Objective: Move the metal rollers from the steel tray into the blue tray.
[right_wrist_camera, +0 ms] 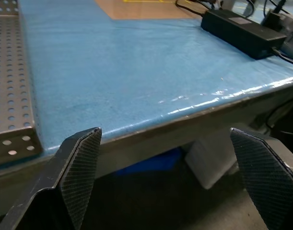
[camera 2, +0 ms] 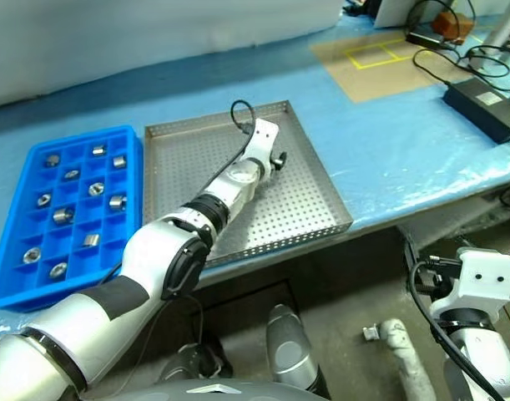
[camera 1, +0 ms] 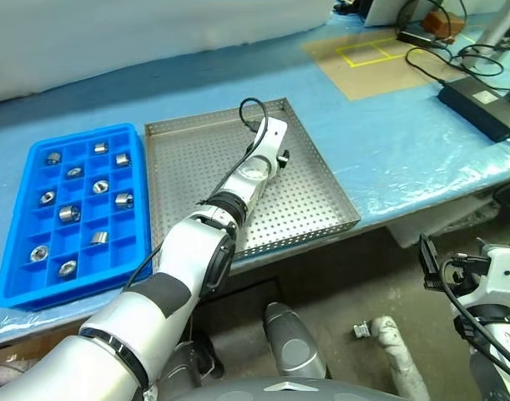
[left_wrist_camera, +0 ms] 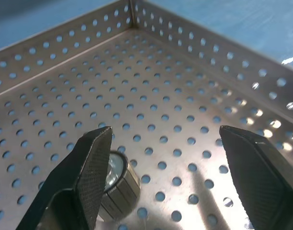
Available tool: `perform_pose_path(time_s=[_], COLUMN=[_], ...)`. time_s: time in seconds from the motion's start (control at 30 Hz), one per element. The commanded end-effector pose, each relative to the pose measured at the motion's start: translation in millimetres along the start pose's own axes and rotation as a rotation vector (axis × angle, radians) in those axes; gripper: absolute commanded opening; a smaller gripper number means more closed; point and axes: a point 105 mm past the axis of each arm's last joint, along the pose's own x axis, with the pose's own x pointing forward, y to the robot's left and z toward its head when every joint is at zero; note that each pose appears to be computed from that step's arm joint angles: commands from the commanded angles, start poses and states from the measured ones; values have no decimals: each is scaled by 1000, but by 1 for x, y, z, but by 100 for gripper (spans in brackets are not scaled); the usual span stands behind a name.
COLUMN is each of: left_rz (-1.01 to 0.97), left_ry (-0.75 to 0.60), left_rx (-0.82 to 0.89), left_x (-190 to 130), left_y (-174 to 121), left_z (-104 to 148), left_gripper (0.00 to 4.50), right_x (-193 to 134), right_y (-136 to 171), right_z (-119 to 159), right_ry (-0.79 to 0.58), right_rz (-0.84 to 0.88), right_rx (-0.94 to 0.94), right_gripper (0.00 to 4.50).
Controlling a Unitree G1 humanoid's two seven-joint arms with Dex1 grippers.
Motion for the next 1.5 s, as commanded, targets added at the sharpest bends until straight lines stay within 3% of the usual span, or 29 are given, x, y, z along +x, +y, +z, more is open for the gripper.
perform_pose_path(time_s=[0.03, 0.27, 0.43, 0.53, 0.67, 0.73, 0.77, 0.87, 1.03, 1.13, 1.27, 1.5], left_rz=[84, 176, 178, 175, 183, 180, 173, 95, 93, 95, -24, -89], left_ry=[-13, 7, 90, 137, 148, 126, 109, 27, -116, -236, -392, -561], left_rx=[-14, -47, -91, -192, -239, -238, -239, -296, -232, -144, -147, -173], left_x=[-1, -2, -4, -5, -5, -4, -4, -1, -1, -4, -11, -28], left_y=[-1, 16, 19, 20, 22, 22, 21, 12, 22, 28, 26, 50], left_z=[1, -7, -31, -43, -44, -38, -34, -13, 17, 39, 62, 76], left_gripper=[377, 377, 377, 316, 184, 115, 110, 110, 110, 110, 110, 110], right_x=[-5, 1, 5, 4, 3, 4, 5, 8, 17, 32, 55, 96], right_y=[-4, -1, 0, -2, -3, -1, 0, 3, 10, 18, 32, 64], right_z=[7, 4, 3, 1, -1, -1, -2, -3, -3, 3, 5, 2], right_ry=[-25, -14, -16, -12, -5, -5, -5, -3, -14, -46, -47, -42], right_rz=[-23, -7, -2, -10, -18, -13, -10, -1, 34, 89, 186, 366], right_rx=[-18, -24, -28, -30, -31, -31, -30, -29, -12, 36, 26, 20], right_gripper=[450, 450, 450, 450, 450, 450, 450, 450, 450, 450, 450, 450])
